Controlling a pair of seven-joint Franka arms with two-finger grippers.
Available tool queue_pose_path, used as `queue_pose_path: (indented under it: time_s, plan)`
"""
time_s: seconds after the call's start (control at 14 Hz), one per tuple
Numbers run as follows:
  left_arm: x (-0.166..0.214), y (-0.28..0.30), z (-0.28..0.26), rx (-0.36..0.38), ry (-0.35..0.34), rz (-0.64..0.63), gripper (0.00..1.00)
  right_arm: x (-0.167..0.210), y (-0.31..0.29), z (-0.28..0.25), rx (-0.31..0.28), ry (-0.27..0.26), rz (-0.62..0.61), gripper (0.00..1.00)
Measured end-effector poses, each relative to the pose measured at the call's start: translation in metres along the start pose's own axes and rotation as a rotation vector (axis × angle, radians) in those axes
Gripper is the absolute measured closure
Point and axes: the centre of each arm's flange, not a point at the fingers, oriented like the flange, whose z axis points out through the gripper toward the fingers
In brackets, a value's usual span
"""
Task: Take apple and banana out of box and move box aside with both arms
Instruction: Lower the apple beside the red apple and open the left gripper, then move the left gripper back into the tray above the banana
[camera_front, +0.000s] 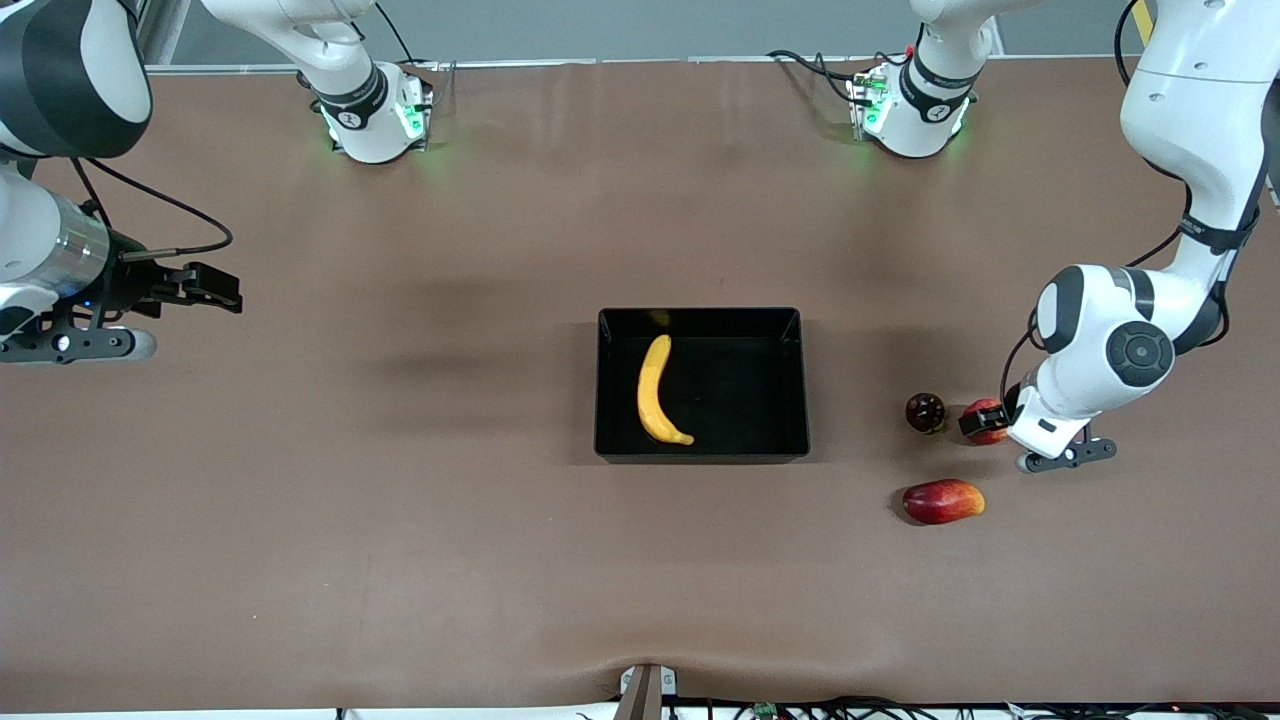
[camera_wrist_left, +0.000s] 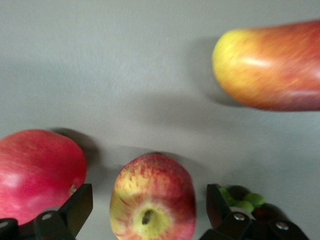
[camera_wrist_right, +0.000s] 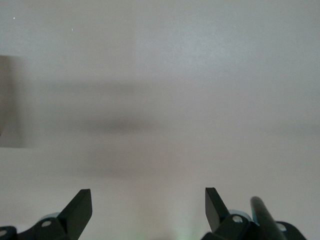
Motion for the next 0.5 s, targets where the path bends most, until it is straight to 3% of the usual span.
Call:
queue_pose_path:
  time_s: [0.21, 0.5]
  plan:
    - [-0.003, 0.038, -0.056, 0.009, -0.007, 0.054, 0.0, 0.0, 0.001, 0.0, 0.0, 0.0, 0.001, 0.0]
    - [-0.03, 0.131, -0.145, 0.033, -0.057, 0.082, 0.0, 0.0, 0.002, 0.0, 0.0, 0.0, 0.003, 0.0]
